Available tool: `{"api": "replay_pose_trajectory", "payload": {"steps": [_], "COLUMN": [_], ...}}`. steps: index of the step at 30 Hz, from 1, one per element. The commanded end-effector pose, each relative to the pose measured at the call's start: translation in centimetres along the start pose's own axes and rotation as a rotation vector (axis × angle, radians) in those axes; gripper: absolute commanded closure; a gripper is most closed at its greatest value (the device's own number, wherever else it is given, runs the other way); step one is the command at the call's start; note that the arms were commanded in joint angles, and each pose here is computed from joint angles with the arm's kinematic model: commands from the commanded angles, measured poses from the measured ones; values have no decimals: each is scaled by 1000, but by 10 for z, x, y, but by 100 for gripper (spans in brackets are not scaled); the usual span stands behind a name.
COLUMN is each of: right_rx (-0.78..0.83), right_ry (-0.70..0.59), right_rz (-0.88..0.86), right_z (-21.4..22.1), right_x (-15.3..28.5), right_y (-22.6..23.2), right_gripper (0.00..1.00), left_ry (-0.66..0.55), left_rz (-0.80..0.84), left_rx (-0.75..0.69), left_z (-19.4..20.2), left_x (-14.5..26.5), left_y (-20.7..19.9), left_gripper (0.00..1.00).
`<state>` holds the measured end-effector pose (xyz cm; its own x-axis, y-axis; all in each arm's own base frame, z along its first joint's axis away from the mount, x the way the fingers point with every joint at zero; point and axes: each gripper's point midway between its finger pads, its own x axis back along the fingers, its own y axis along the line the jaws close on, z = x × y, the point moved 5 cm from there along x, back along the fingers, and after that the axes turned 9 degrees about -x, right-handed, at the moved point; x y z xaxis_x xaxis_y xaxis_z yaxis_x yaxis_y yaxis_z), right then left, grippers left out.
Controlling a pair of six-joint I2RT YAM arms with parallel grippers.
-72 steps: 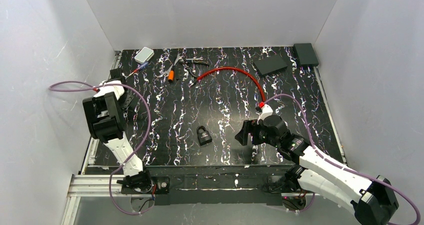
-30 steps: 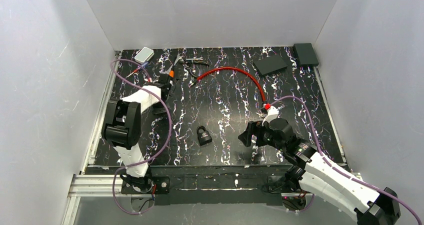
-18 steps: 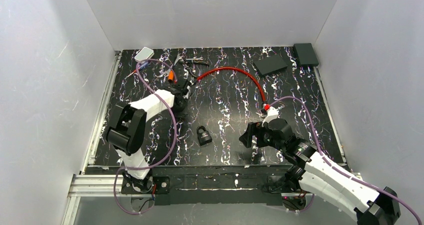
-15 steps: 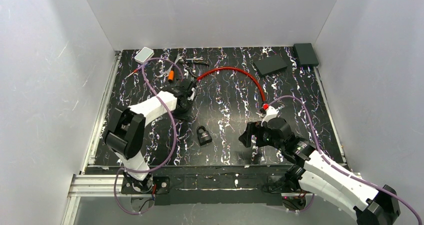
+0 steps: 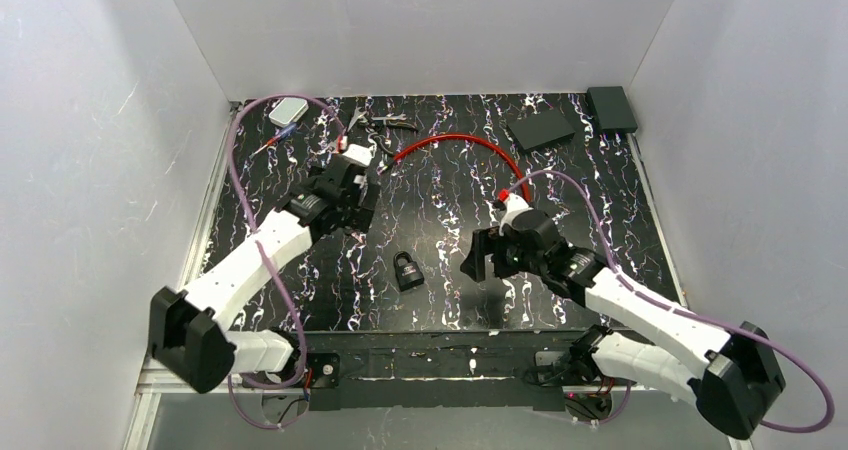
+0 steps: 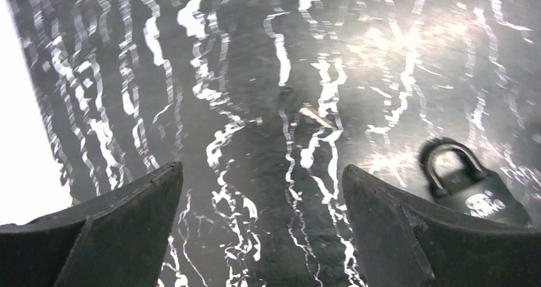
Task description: Unlock with the key
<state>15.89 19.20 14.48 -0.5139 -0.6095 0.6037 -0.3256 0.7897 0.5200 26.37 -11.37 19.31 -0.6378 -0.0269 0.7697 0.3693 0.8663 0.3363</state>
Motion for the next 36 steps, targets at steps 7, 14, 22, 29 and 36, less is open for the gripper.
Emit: {"api": "replay_pose_trajectory", "payload": {"steps": [7, 14, 22, 29, 36], "right_rx": [62, 101, 155, 184, 202], "right_ry": [4, 62, 130, 169, 207], "right_rz": [-44, 28, 76, 197, 241], "right_z": [-34, -16, 7, 18, 29], "right_x": [-39, -85, -123, -140, -152], "right_y": [44, 79, 113, 106, 108], "right_gripper": [8, 8, 8, 8, 11], "left_ry": [-88, -89, -117, -116, -122], "left_rz": [-320, -333, -364, -346, -342], "left_rx": [152, 182, 219, 218, 214], "left_z": [29, 32, 33, 32, 31], "left_x": [18, 24, 33, 34, 35], "left_y": [46, 49, 55, 53, 53], "left_gripper": [4, 6, 7, 7, 8]}}
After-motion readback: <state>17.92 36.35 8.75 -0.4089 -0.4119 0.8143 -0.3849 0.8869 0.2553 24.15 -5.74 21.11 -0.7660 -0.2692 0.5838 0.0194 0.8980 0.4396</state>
